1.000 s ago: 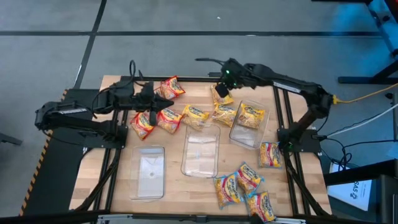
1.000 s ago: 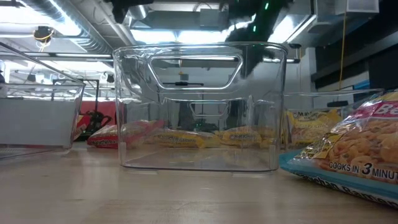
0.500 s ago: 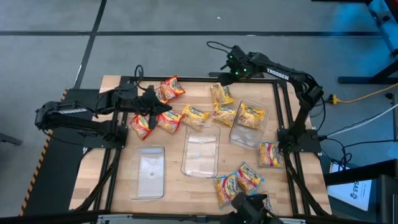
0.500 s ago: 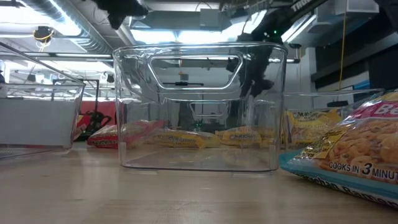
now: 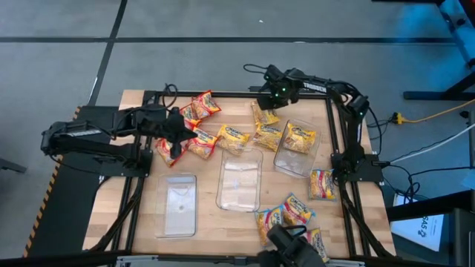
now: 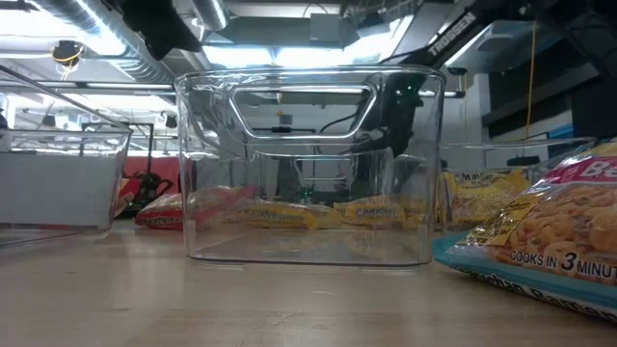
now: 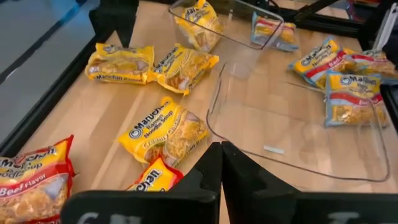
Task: Sort Maruchan noodles
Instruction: Put the yellow noodle pack into the right transparent bin
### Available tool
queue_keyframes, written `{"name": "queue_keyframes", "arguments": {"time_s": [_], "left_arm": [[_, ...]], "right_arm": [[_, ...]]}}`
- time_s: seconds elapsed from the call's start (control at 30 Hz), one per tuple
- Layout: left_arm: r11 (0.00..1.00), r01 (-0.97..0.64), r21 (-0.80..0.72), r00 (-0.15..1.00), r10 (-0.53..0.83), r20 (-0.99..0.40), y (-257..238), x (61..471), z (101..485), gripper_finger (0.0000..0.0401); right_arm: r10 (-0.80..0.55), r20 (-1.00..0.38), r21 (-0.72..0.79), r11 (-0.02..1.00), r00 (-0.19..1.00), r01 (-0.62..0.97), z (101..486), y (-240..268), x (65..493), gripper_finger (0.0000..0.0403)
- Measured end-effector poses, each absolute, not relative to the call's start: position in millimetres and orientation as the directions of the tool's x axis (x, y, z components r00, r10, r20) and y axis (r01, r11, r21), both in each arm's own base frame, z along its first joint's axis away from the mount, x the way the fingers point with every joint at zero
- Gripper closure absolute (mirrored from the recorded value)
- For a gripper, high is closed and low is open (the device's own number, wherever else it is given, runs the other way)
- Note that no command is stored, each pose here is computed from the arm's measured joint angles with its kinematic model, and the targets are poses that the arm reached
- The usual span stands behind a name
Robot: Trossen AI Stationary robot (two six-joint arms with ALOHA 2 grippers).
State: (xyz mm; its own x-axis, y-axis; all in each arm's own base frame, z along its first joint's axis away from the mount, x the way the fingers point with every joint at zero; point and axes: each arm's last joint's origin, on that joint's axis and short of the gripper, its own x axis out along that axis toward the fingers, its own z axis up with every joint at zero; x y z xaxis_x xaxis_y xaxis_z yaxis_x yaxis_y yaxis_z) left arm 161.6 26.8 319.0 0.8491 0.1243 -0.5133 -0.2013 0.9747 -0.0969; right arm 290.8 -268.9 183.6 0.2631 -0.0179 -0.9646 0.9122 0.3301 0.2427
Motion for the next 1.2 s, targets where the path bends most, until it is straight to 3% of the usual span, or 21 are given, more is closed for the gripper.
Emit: {"name": "queue_keyframes", "arguments": {"time_s": [0.43, 0.57, 0.8, 1.03, 1.2], "left_arm": [[0.980, -0.164, -0.116, 0.873, 0.089, -0.479, 17.2, 154.0, 324.6, 0.0401], [0.981, -0.155, -0.116, 0.874, 0.081, -0.479, 15.6, 154.5, 324.5, 0.0401], [0.982, -0.157, -0.103, 0.875, 0.091, -0.475, 12.8, 154.8, 325.0, 0.0401], [0.982, -0.163, -0.091, 0.876, 0.102, -0.471, 11.0, 155.1, 325.3, 0.0401], [0.982, -0.164, -0.090, 0.876, 0.103, -0.471, 11.0, 155.1, 325.3, 0.0401]], "right_arm": [[0.046, -0.967, 0.251, 0.298, 0.249, 0.921, 161.5, -264.2, 302.8, 0.0241], [0.063, -0.965, 0.261, 0.294, 0.254, 0.919, 161.0, -264.0, 302.1, 0.0280], [0.086, -0.959, 0.283, 0.338, 0.271, 0.897, 160.6, -262.9, 302.9, 0.0394], [0.094, -0.955, 0.293, 0.408, 0.280, 0.865, 171.0, -258.9, 299.3, 0.0400], [0.056, -0.958, 0.277, 0.445, 0.282, 0.852, 208.6, -248.5, 286.6, 0.0401]]}}
